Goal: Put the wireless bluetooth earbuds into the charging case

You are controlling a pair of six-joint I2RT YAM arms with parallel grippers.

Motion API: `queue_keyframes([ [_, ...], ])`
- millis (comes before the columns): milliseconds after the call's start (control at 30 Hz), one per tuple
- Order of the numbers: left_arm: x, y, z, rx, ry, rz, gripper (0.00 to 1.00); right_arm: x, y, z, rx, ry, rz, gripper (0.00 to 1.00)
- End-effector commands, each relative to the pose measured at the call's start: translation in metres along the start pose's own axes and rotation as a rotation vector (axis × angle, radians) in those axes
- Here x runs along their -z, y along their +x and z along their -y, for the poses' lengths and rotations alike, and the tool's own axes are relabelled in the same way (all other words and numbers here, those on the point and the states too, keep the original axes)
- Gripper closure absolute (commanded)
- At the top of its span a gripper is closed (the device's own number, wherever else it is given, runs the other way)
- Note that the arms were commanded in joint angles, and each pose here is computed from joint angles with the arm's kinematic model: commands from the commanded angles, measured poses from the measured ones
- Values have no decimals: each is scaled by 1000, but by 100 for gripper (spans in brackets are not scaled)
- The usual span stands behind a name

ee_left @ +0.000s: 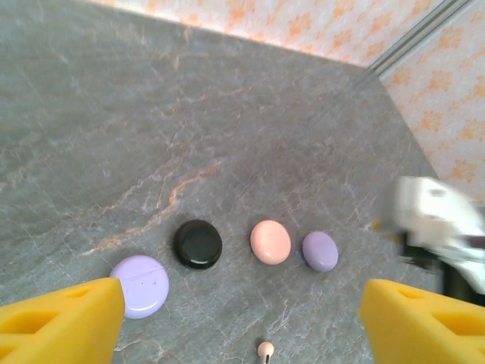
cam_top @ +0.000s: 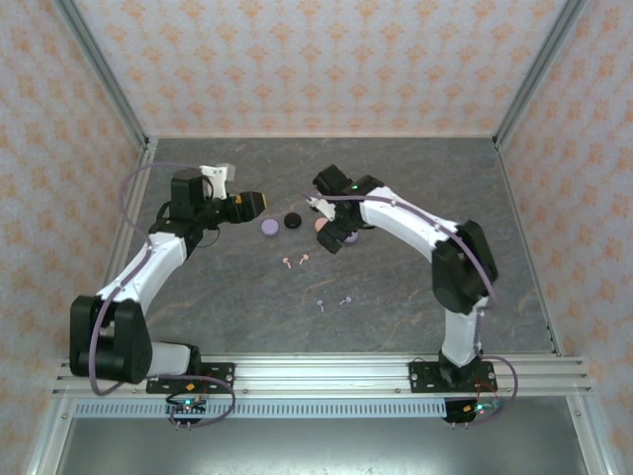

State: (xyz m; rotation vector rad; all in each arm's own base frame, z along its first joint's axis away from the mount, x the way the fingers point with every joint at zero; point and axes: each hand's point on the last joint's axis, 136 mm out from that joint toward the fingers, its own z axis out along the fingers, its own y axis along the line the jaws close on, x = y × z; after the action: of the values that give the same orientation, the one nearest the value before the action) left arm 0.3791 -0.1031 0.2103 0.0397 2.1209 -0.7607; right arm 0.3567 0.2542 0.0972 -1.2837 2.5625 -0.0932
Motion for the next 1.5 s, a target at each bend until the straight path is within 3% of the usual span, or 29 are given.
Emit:
queue_keyframes([
  [0, 19, 1, -1, -10, -49, 24, 17, -5, -4, 9, 105, -51, -26, 13],
  [267, 44, 1, 8, -28, -74, 63, 13, -31, -30, 5, 158, -163, 18, 14],
  [700, 51, 6, 7, -27, -92, 69, 11, -64, -54, 2, 166, -215, -3, 16],
  [1167, 47, 9, 5, -22, -89, 56, 11, -80, -46, -5, 161, -240, -45, 21],
  [1467, 47, 7, 6, -20, -84, 58, 10, -83, -34, -9, 177, -223, -85, 30],
])
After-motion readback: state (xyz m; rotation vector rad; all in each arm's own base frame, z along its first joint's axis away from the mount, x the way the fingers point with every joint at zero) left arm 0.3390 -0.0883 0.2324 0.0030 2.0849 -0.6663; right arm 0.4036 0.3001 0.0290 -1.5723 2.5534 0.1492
